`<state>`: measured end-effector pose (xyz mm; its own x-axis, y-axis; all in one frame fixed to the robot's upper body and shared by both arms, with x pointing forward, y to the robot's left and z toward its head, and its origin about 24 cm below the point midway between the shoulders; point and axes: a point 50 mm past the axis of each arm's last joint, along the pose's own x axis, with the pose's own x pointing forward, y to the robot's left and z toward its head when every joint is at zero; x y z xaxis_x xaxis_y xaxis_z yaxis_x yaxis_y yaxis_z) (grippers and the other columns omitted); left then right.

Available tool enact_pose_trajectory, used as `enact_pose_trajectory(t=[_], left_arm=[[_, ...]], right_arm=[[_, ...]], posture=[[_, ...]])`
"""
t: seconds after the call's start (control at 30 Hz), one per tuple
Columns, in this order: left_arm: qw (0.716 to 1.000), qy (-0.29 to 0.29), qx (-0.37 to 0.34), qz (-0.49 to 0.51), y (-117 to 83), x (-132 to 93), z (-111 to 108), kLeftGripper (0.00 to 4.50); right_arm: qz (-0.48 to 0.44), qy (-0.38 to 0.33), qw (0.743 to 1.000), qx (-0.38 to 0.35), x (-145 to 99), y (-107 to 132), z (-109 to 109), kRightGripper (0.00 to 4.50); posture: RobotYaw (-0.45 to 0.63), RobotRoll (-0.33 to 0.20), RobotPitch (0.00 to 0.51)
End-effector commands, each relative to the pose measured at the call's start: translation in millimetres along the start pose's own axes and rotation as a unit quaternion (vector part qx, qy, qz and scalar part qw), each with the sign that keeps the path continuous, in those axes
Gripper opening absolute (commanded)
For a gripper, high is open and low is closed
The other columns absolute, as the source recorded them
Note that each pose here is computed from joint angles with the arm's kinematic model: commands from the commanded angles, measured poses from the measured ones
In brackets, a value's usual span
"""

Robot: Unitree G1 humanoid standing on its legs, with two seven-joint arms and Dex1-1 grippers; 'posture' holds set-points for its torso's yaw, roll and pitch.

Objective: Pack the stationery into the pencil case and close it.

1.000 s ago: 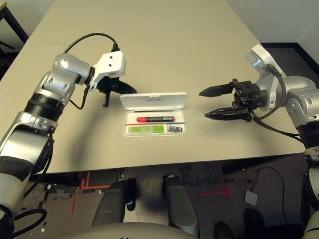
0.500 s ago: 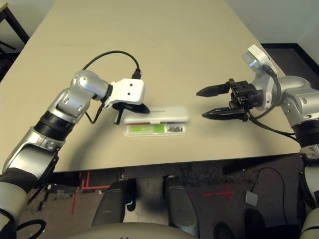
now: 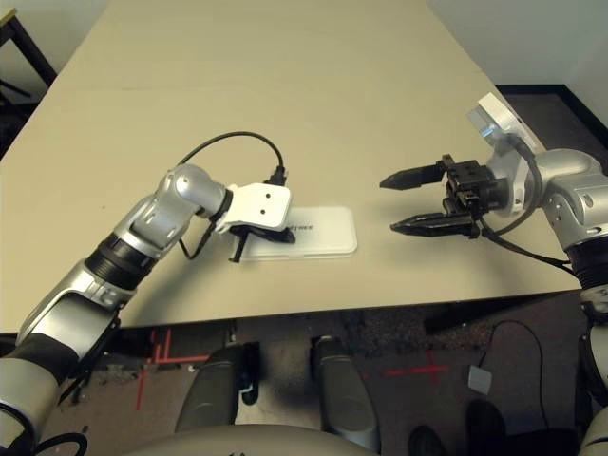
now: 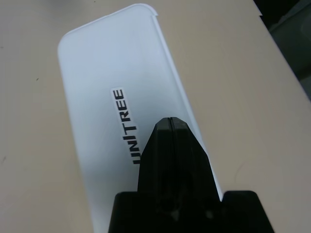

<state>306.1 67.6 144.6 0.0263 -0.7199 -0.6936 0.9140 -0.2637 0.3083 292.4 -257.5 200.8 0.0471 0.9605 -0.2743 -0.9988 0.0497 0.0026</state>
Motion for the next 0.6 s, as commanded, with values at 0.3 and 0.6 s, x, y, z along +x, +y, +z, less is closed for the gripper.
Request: enact_pose_trajectory(t=[0.3, 0.6], left_arm=[[0.991, -0.080, -0.093, 0.046, 7.1, -1.3, 9.2, 1.38], [0.865, -0.142, -0.281, 0.389, 39.9, -74.5, -31.8, 4.47]], right_arm=[[0.001, -0.021, 1.000, -0.016, 4.3, -4.6, 3.8, 4.50], [-0.197, -0.047, 0.979, 0.021, 7.4, -40.3, -10.4, 4.50]], posture=[[-0.05, 0.000, 0.158], [-0.02, 0.000, 0.148]])
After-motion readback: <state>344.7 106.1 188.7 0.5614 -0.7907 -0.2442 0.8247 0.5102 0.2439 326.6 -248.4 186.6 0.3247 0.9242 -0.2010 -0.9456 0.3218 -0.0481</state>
